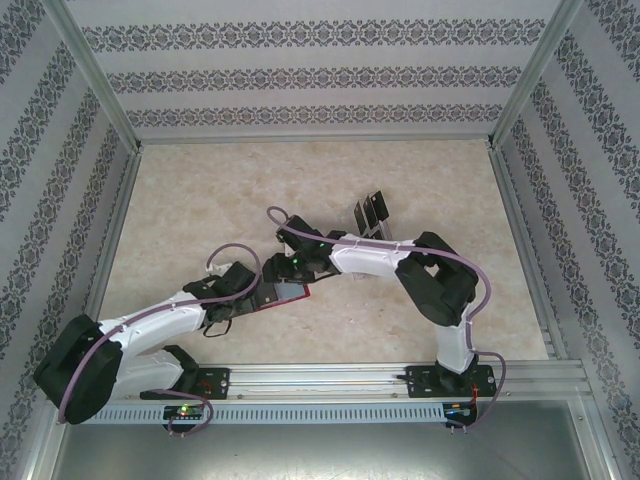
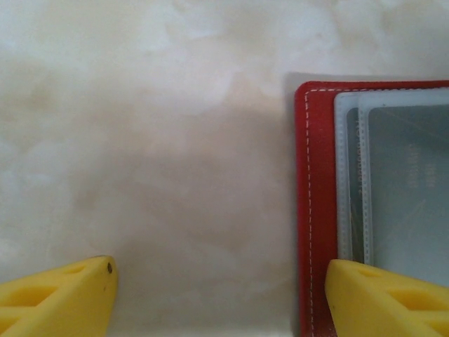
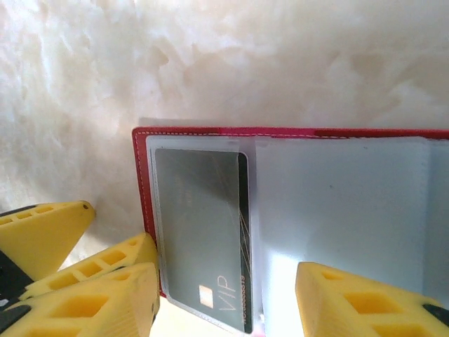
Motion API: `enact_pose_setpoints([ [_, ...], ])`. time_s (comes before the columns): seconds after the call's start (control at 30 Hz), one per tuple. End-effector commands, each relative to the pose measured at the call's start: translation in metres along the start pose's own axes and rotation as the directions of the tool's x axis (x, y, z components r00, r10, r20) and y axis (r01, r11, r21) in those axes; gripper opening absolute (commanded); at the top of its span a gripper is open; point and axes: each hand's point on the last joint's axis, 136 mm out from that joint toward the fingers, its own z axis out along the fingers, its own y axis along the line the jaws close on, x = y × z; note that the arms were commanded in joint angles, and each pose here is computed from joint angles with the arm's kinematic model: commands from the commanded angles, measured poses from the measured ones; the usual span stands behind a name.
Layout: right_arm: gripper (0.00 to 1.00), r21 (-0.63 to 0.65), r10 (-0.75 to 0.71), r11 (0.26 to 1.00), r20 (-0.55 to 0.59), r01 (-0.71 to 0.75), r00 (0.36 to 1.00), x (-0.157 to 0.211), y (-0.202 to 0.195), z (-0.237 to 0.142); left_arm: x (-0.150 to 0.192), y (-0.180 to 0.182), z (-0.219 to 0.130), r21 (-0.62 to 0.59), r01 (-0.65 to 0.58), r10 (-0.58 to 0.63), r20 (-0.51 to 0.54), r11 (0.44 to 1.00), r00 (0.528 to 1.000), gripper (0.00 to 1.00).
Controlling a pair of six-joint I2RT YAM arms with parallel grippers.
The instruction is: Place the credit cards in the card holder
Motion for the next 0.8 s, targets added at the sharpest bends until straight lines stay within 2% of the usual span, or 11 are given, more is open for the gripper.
enact_pose_setpoints([
  [0.0,0.55,0.038,-0.045,0.998,0.064,0.043,0.997,-0.010,-0.003,-0.029,0.000,-0.010,0.001,0.030,0.037,-0.037,0.010,0.999,0.999,0.78],
  [0.17,0.56,0.201,-0.122,0.974,0.089,0.102,0.989,-0.022,-0.027,-0.051,0.001,-0.008,0.004,0.027,0.038,-0.038,0.011,0.999,0.999,0.78],
  [0.27,0.55,0.252,-0.159,0.958,0.074,0.136,0.985,-0.027,-0.035,-0.052,0.000,-0.009,0.004,0.027,0.035,-0.036,0.013,0.999,0.999,0.78],
  [0.77,0.55,0.219,-0.149,0.965,-0.003,0.146,0.989,-0.037,-0.032,-0.004,-0.002,-0.009,0.002,0.028,0.032,-0.033,0.023,0.999,0.999,0.78],
])
